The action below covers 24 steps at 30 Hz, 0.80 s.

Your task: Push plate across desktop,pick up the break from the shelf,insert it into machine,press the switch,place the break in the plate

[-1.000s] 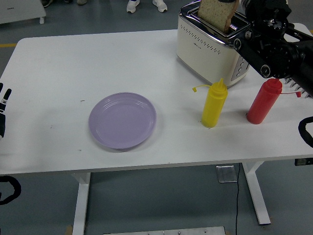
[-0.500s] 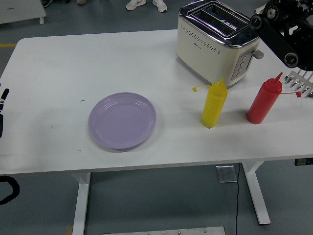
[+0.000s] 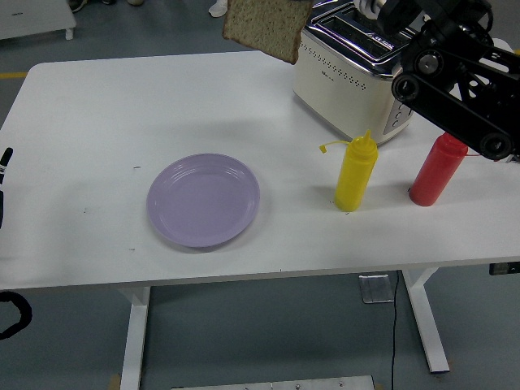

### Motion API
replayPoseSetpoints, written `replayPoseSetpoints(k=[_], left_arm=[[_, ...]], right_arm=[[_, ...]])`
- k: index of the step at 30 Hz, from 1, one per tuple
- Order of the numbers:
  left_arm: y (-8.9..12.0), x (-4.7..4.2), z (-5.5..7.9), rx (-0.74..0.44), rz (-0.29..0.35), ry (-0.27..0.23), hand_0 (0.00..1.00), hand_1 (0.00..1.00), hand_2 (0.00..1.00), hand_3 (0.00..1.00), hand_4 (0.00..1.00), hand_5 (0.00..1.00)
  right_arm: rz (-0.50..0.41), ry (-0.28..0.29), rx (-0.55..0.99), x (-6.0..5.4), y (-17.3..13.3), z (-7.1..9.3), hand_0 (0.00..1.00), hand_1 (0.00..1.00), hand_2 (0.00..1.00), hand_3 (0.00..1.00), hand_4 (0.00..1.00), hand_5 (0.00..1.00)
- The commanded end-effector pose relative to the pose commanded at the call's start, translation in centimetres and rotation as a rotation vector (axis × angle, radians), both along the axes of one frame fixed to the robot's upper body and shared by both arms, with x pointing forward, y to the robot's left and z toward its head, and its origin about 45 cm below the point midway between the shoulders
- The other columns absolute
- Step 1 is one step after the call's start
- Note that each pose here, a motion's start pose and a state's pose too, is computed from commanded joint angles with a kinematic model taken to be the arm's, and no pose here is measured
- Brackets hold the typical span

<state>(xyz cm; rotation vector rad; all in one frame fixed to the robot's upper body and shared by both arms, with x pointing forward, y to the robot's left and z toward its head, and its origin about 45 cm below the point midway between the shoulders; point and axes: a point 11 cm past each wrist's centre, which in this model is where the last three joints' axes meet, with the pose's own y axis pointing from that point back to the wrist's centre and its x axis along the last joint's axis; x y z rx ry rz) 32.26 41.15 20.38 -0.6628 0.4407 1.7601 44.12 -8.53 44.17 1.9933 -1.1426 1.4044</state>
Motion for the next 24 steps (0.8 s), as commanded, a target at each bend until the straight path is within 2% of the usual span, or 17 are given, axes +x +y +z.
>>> replayPoseSetpoints(k=[2, 5, 9, 13, 18, 24], left_arm=[[0.1, -0.05, 0.0, 0.000, 0.004, 0.001, 0.814, 0.856, 0.916, 0.841, 0.647, 0.998], [0.2, -0.07, -0.1, -0.001, 0.008, 0.004, 0.814, 0.856, 0.916, 0.841, 0.647, 0.998], [0.1, 0.00, -0.2, -0.006, 0.009, 0.006, 0.814, 0.856, 0.916, 0.841, 0.647, 0.998], [0.2, -0.05, -0.3, -0.007, 0.013, 0.006, 0.814, 0.855, 0.916, 0.841, 0.646, 0.998], [0.4, -0.12, -0.3, -0.006, 0.017, 0.006, 0.814, 0.855, 0.916, 0.840, 0.647, 0.998], [0.2, -0.08, -0.4, -0.006, 0.013, 0.009, 0.814, 0.855, 0.916, 0.840, 0.646, 0.998]], right_arm=[[0.073, 0.064, -0.022, -1.2, 1.6, -1.6, 0.239, 0.310, 0.388, 0.486, 0.172, 0.126], [0.151, 0.160, -0.036, -2.3, 3.4, -4.4, 0.239, 0.310, 0.388, 0.486, 0.172, 0.126], [0.195, 0.271, -0.021, -3.1, 5.0, -7.8, 0.253, 0.310, 0.384, 0.486, 0.152, 0.146], [0.210, 0.357, 0.000, -3.8, 5.7, -10.3, 0.255, 0.311, 0.386, 0.485, 0.158, 0.148], [0.211, 0.416, -0.009, -4.4, 6.2, -12.8, 0.256, 0.311, 0.386, 0.483, 0.158, 0.146], [0.207, 0.436, 0.006, -4.5, 6.8, -14.0, 0.268, 0.321, 0.393, 0.486, 0.163, 0.143]])
